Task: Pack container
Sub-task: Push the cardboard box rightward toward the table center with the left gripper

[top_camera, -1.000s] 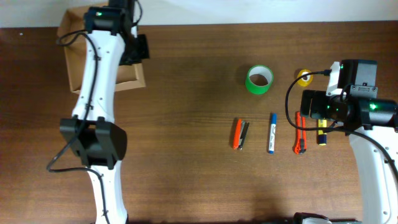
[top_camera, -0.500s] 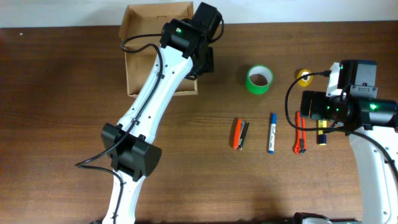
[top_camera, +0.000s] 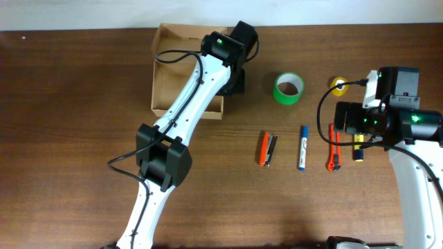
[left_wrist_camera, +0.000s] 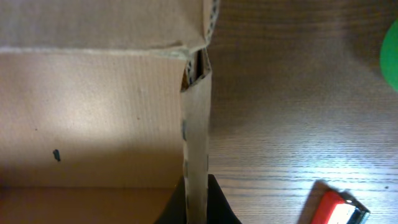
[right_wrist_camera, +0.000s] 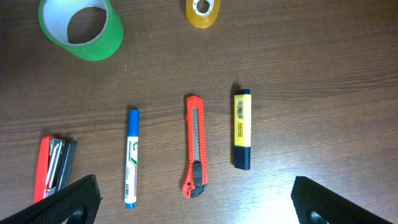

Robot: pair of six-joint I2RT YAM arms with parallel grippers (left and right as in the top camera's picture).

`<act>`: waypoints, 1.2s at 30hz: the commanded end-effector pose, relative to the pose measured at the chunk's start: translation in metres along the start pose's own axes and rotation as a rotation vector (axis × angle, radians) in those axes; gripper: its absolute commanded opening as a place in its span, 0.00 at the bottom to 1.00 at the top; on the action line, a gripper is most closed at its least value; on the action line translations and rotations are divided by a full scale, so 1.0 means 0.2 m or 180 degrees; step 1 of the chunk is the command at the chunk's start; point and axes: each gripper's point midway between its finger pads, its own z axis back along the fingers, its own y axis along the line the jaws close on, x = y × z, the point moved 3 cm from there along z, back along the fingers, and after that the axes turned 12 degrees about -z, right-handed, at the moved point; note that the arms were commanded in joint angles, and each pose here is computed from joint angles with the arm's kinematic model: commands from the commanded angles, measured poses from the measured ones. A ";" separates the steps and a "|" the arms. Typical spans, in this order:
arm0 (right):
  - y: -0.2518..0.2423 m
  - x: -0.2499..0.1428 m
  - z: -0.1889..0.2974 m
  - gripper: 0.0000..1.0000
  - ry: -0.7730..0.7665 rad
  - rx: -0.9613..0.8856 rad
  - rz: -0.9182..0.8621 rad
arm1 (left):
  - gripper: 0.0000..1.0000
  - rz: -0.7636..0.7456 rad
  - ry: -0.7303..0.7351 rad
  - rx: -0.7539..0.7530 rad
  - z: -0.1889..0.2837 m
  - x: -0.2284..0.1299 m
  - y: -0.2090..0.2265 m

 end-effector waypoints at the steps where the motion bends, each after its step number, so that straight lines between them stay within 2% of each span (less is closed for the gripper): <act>1: 0.00 0.03 0.02 0.99 -0.0054 0.0022 -0.0058 | 0.02 -0.0104 -0.0034 -0.0005 -0.06 0.03 -0.02; 16: 0.00 0.03 0.02 0.99 -0.0052 0.0021 -0.0057 | 0.02 0.0410 -0.0326 -0.0116 -0.16 0.16 -0.08; 21: 0.00 0.03 0.02 0.99 -0.0052 0.0020 -0.0056 | 0.02 0.0403 -0.0208 -0.0179 -0.23 0.14 -0.10; 27: 0.00 0.03 0.02 0.99 -0.0056 0.0008 -0.0056 | 0.02 0.0333 0.0173 -0.0172 -0.37 0.03 -0.12; 32: 0.00 0.03 0.02 0.99 -0.0059 0.0007 -0.0056 | 0.02 0.0329 0.0205 -0.0172 -0.38 0.02 -0.13; 33: 0.00 0.03 0.02 0.99 -0.0059 0.0005 -0.0056 | 0.08 0.0329 0.0206 -0.0172 -0.38 0.02 -0.13; 36: -0.01 0.03 0.02 0.99 -0.0064 -0.0013 -0.0056 | 0.44 0.0319 0.0177 -0.0156 -0.38 0.03 -0.12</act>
